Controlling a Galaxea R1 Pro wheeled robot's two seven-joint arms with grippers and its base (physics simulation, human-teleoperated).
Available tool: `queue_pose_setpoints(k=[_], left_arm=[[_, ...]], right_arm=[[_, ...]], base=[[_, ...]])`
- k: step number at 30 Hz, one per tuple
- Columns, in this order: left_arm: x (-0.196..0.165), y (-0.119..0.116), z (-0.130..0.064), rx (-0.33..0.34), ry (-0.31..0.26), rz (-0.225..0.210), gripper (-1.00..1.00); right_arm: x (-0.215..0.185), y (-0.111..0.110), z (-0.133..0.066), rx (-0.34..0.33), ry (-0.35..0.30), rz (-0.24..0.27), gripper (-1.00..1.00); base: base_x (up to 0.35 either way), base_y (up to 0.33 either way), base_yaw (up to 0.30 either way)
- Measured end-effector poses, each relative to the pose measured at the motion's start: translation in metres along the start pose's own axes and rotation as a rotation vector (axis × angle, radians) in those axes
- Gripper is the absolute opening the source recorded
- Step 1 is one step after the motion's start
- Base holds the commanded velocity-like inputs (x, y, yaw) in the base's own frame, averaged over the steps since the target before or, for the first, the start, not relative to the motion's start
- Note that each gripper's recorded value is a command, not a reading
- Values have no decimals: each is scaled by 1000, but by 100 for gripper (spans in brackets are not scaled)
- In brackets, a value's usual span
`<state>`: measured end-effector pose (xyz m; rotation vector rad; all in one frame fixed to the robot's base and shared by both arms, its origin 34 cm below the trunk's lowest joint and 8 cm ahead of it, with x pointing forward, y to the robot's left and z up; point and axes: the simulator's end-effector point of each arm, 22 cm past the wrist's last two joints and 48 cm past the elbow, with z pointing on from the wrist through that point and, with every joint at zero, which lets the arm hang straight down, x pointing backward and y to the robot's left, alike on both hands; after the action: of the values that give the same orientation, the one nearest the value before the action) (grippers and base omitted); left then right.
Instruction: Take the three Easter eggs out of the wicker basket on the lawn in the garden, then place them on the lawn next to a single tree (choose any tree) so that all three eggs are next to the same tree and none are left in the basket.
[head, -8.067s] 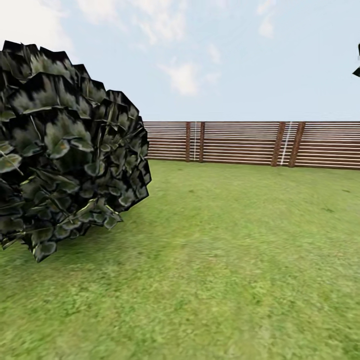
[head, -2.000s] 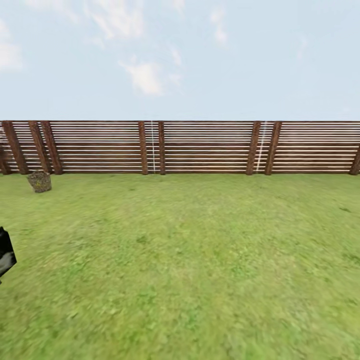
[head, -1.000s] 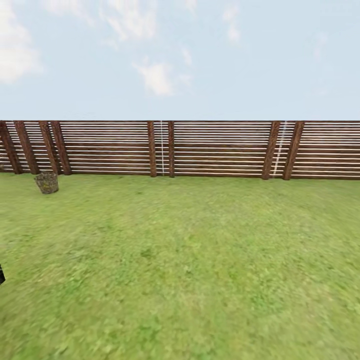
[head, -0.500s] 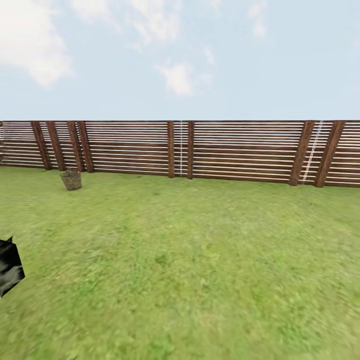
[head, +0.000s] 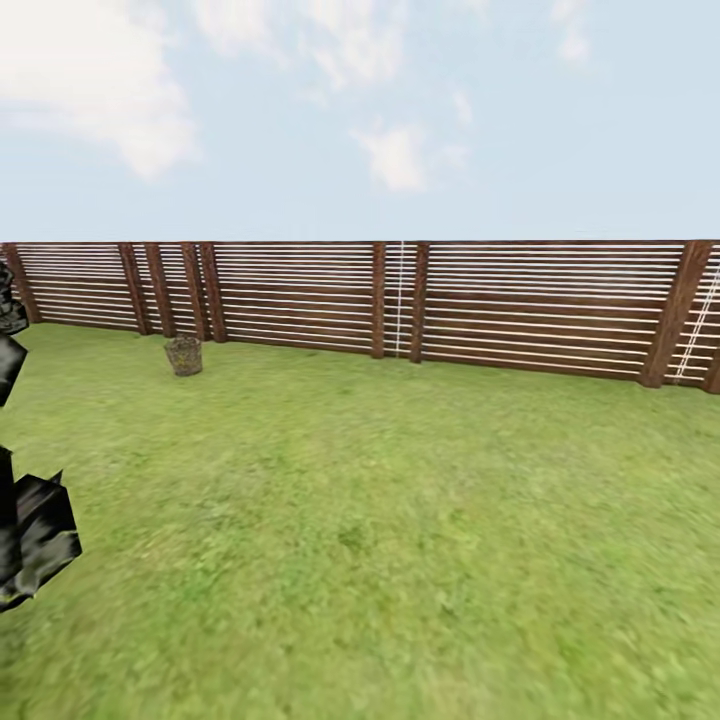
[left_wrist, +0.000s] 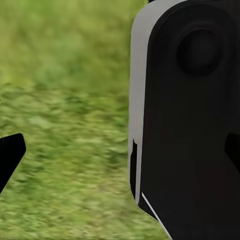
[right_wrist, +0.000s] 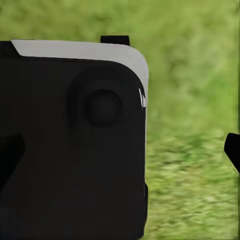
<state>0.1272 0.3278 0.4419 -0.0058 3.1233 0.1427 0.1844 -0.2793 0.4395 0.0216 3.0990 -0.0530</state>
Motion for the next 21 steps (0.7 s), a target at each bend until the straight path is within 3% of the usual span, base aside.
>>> queue_pose_setpoints(k=[21], left_arm=[[0, 0, 0, 0, 0, 0, 100]], right_arm=[[0, 0, 0, 1, 0, -2, 100]], base=[[335, 0, 6]])
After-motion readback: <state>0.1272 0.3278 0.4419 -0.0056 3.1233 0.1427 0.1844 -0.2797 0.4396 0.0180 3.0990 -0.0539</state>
